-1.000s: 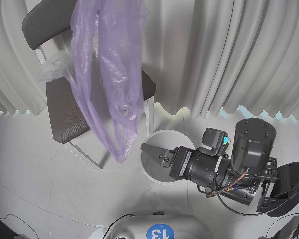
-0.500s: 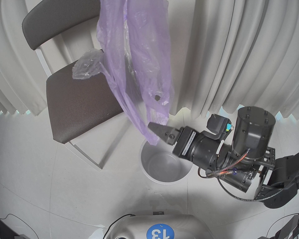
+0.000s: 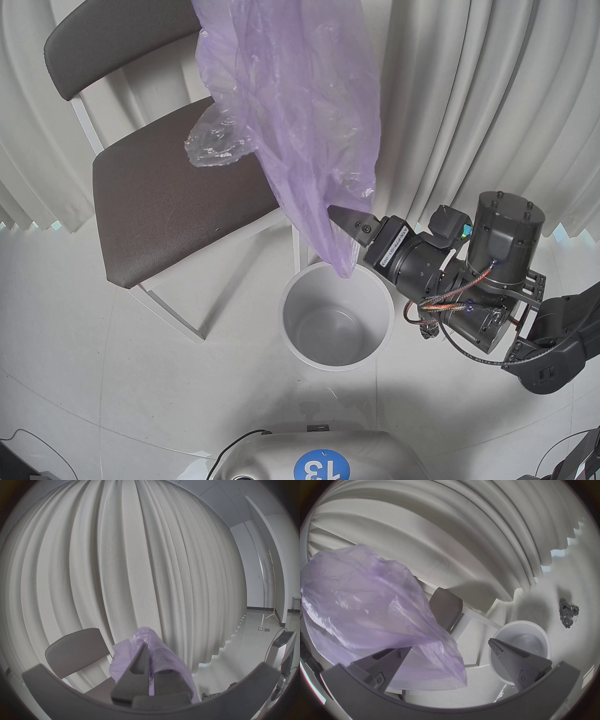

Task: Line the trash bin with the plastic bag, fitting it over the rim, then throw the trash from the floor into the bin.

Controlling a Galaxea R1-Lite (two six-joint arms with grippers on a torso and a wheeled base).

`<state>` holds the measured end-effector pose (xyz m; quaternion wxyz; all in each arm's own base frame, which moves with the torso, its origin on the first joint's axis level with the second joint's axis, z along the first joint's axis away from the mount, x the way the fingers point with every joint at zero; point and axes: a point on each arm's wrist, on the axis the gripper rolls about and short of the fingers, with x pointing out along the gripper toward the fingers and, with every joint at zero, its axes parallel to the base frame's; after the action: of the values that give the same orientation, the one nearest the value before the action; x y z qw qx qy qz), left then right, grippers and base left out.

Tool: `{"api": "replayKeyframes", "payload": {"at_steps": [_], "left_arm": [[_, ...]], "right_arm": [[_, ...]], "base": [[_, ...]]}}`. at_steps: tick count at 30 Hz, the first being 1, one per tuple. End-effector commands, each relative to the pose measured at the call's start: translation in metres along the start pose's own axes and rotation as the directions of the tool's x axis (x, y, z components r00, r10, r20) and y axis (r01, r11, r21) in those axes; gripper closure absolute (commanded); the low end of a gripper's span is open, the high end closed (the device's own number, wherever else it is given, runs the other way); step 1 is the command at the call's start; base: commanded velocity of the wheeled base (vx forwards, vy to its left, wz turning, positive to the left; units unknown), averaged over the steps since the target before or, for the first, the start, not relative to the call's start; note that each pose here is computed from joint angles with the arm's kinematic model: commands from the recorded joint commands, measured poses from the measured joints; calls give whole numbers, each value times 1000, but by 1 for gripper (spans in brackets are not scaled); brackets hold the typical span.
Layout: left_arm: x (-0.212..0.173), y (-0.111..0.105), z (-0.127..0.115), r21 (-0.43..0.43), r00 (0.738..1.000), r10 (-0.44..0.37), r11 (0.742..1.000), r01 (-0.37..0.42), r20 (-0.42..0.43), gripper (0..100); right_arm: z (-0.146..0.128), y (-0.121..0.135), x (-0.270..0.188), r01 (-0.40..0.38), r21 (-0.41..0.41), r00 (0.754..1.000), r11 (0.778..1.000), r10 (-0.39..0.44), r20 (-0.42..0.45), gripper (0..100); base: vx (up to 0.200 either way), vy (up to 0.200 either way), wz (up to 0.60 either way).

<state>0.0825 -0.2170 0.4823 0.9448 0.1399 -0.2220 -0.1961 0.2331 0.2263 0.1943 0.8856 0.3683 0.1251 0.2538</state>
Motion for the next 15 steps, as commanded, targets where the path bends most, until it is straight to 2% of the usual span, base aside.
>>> {"api": "replayKeyframes", "payload": {"at_steps": [1,7,15], "left_arm": [[1,-3,-1,5,1000,-2,1000,2,-4,100],[1,-3,-1,5,1000,-2,1000,2,-4,100],[3,-5,-2,9,1000,-5,1000,5,-7,100]], "right_arm": [[-11,2,-3,-9,-7,999,1000,9,-41,0],[-23,3,-4,-12,-11,997,1000,11,-81,0],[-54,-1,-1,0,-27,986,1000,-5,-167,0]], "base": [[0,0,0],[0,0,0],[0,0,0]]}}
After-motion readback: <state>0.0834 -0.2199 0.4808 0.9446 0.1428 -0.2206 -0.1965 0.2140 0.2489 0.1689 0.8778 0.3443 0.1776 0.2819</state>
